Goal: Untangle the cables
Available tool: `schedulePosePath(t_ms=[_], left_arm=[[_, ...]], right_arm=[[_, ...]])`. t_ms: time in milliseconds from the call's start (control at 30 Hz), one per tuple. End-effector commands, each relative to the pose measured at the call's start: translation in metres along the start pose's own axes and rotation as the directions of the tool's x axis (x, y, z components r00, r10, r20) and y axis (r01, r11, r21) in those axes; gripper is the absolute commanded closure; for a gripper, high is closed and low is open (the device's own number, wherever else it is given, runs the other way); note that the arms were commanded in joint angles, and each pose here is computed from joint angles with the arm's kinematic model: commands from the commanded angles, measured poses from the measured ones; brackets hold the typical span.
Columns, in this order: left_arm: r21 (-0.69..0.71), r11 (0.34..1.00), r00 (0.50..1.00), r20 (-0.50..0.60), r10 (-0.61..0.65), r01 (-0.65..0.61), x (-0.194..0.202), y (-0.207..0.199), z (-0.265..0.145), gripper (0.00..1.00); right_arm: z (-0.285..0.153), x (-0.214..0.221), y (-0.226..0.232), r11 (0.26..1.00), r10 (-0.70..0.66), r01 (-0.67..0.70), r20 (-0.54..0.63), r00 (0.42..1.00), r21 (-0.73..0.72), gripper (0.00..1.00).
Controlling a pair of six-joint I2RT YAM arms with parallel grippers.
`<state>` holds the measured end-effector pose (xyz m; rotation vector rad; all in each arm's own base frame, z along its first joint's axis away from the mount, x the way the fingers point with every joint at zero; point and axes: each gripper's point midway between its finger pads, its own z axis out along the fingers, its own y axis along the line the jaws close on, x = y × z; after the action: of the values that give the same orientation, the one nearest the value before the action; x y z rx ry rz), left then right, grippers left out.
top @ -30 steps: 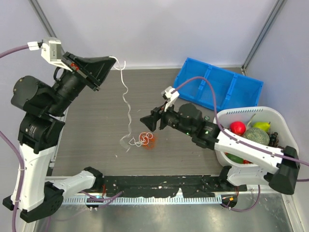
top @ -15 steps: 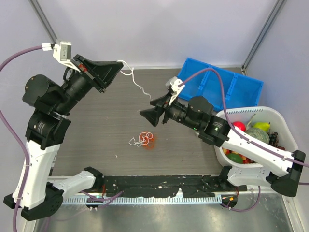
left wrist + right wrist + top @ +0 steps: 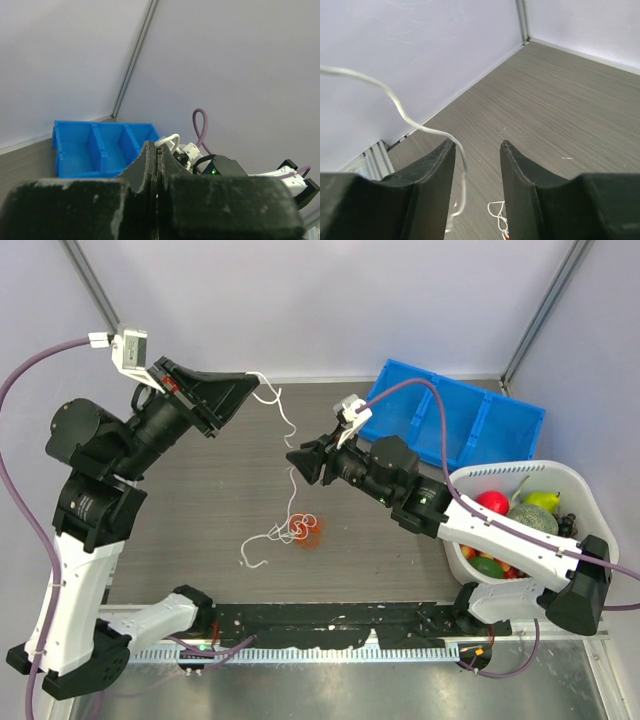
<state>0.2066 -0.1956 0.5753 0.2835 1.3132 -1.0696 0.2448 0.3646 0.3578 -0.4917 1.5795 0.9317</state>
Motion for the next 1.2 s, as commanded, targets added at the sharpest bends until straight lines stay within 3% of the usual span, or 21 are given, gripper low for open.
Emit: schedulePosePath(t_ms=[0, 67, 167, 200, 433, 533, 633, 767, 967, 1167], left_arm=[[0.062, 0.998, 0.999, 0.05, 0.013, -0.016, -0.013, -0.018, -0.01, 1.0], [0.057, 0.998, 0.999, 0.05, 0.013, -0.016, -0.011, -0.018, -0.014, 1.0], [0.008, 1.0, 0.999, 0.044, 0.025, -0.025, -0.004, -0.009, -0.023, 1.0], [-0.013, 0.999, 0.999, 0.04, 0.032, -0.031, -0.001, -0.005, -0.026, 1.0], [-0.2, 0.978, 0.996, -0.064, 0.054, -0.066, 0.057, 0.046, -0.055, 1.0], [-0.256, 0.965, 0.986, -0.168, 0.017, -0.06, 0.103, 0.07, -0.065, 1.0], [-0.194, 0.981, 0.964, -0.257, -0.064, 0.013, 0.15, 0.071, -0.065, 1.0], [-0.225, 0.967, 0.916, -0.352, -0.191, 0.115, 0.208, 0.089, -0.066, 1.0], [-0.226, 0.949, 0.867, -0.4, -0.297, 0.221, 0.257, 0.104, -0.058, 1.0], [-0.238, 0.927, 0.818, -0.44, -0.37, 0.291, 0.287, 0.111, -0.052, 1.0]], right_arm=[[-0.012, -0.042, 0.024, 0.991, 0.033, -0.008, 0.193, 0.981, -0.131, 0.58], [-0.015, -0.046, 0.033, 0.984, 0.036, 0.0, 0.204, 0.978, -0.178, 0.66], [-0.02, -0.049, 0.039, 0.978, 0.042, 0.001, 0.205, 0.978, -0.206, 0.97], [-0.025, -0.052, 0.038, 0.979, 0.047, -0.002, 0.214, 0.976, -0.205, 0.99], [-0.045, -0.09, -0.026, 0.978, 0.109, -0.155, 0.301, 0.947, 0.136, 0.99], [-0.051, -0.099, -0.062, 0.926, 0.137, -0.242, 0.339, 0.931, 0.289, 0.99], [-0.062, -0.108, -0.09, 0.861, 0.158, -0.328, 0.407, 0.899, 0.388, 0.99], [-0.08, -0.123, -0.117, 0.802, 0.228, -0.461, 0.519, 0.824, 0.379, 0.99], [-0.105, -0.15, -0.126, 0.764, 0.285, -0.571, 0.638, 0.715, 0.3, 0.99], [-0.108, -0.158, -0.123, 0.771, 0.314, -0.587, 0.653, 0.689, 0.248, 0.99]])
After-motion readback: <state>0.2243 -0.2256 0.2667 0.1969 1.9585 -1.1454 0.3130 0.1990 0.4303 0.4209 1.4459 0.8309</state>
